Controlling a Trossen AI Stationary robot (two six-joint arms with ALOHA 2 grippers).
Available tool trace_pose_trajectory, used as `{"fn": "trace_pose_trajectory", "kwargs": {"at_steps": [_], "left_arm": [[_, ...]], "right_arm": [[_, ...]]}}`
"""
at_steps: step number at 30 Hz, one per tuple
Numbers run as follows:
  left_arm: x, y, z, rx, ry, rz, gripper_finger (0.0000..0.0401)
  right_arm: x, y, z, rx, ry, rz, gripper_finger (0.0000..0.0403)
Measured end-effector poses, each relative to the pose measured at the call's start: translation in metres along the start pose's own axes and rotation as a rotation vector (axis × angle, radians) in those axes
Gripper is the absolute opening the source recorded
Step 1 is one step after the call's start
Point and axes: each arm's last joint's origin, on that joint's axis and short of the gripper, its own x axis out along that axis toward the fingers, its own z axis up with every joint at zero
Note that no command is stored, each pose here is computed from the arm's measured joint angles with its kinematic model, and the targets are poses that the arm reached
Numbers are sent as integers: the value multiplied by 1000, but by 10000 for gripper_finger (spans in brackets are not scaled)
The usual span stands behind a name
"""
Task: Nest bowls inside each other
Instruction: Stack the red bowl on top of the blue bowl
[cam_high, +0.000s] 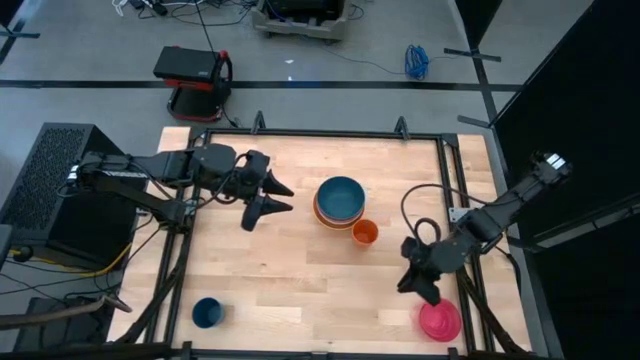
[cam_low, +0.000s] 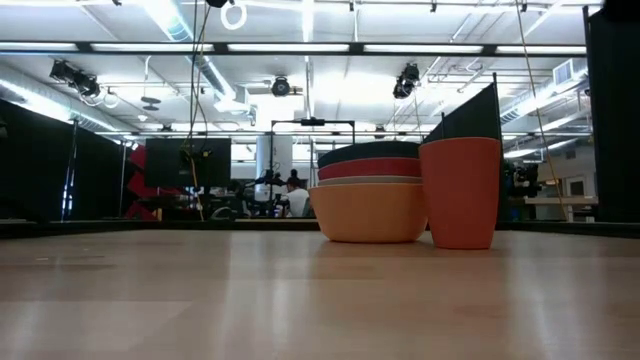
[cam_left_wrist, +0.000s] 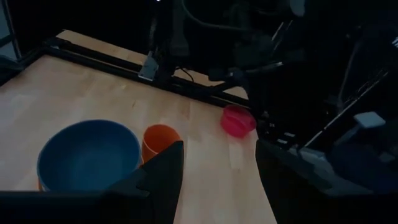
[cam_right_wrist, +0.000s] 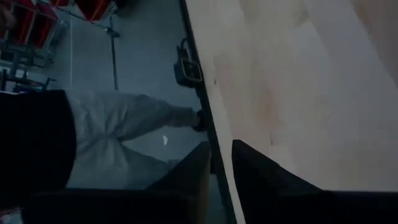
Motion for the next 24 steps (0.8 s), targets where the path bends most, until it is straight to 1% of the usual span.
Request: {"fn": "trace_pose_trajectory", "kwargs": {"at_steps": [4, 22, 24], "left_arm": [[0, 1, 1, -17, -12, 21, 188], [0, 4, 2, -81, -68, 136, 188], [0, 4, 3, -85, -73, 142, 188]], "right_arm": [[-8, -10, -14, 29, 64, 0, 78], [-16, -37, -44, -96, 508, -212, 140], [-14, -39, -46, -118, 523, -227, 151]]}}
